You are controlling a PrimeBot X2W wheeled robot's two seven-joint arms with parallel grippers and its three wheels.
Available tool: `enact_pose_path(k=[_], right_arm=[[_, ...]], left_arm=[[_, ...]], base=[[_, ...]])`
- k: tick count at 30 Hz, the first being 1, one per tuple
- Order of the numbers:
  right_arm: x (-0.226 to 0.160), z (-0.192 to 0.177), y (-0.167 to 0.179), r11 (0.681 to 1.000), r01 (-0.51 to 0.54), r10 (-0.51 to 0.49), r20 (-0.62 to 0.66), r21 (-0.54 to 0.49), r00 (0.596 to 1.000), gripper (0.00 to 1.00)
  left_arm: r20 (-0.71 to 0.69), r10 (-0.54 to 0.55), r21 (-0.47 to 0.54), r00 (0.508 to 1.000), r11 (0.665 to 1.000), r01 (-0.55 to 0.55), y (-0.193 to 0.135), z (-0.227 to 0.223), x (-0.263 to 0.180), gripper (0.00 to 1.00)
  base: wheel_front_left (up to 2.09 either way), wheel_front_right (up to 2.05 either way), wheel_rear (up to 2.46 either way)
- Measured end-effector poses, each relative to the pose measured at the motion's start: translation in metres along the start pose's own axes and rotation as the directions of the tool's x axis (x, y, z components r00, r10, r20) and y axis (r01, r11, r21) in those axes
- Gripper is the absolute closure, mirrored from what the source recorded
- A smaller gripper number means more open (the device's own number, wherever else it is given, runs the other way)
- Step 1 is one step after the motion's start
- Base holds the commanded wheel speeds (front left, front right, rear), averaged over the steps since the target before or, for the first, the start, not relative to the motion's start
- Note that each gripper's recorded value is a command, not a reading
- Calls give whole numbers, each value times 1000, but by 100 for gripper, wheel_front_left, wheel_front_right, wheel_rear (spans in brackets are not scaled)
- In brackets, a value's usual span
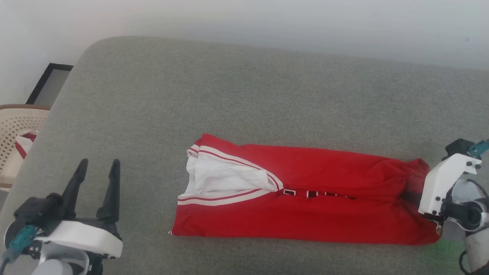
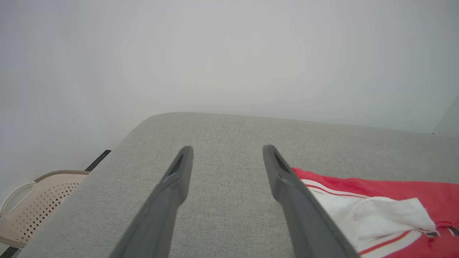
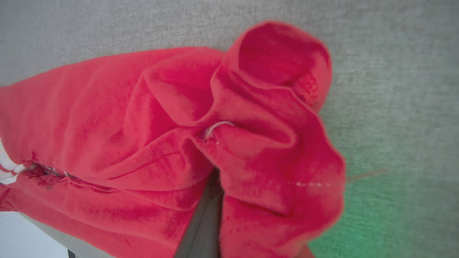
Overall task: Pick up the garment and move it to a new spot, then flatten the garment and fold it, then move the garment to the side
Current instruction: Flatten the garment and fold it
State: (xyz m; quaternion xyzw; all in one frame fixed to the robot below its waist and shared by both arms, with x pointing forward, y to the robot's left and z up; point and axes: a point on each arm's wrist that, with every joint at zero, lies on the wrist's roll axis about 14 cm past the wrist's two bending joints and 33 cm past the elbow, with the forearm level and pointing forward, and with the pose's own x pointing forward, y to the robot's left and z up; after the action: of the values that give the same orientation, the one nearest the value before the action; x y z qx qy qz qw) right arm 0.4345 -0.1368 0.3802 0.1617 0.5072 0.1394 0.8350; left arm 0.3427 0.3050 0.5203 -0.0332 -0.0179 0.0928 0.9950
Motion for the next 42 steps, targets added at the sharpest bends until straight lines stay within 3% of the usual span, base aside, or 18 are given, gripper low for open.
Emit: enact_pose_path(k=[7,13,20,26,31,36,42], right_arm=[[-10,14,-12,1000,9,-10,62,13,998,100],[-34,35,-54,993,107,-112,157,45,981,100],[-77,53,-122,953,280,-301,265,113,916,100],[-105,58,-151,918,374,-396,314,129,863,100],[-112,65,-137,928,360,-371,356,99,858,100],[-109,74,-88,974,221,-225,400,57,888,100],[-97,67,-20,993,76,-37,380,-86,924,100]], left_arm=[[4,0,-19,1000,1000,0,0,-7,-1,0],[4,-13,-26,1000,1000,13,-5,-12,1,0],[12,-32,-39,999,999,33,-12,-14,7,0],[25,-57,-49,998,997,58,-20,-13,11,0],[39,-65,-51,997,996,67,-24,-11,11,0],[52,-74,-60,996,995,77,-28,-8,10,0],[57,-66,-62,996,996,70,-27,-7,2,0]], base=[[0,0,0],[0,0,0],[0,0,0],[0,0,0],[0,0,0],[0,0,0],[0,0,0]])
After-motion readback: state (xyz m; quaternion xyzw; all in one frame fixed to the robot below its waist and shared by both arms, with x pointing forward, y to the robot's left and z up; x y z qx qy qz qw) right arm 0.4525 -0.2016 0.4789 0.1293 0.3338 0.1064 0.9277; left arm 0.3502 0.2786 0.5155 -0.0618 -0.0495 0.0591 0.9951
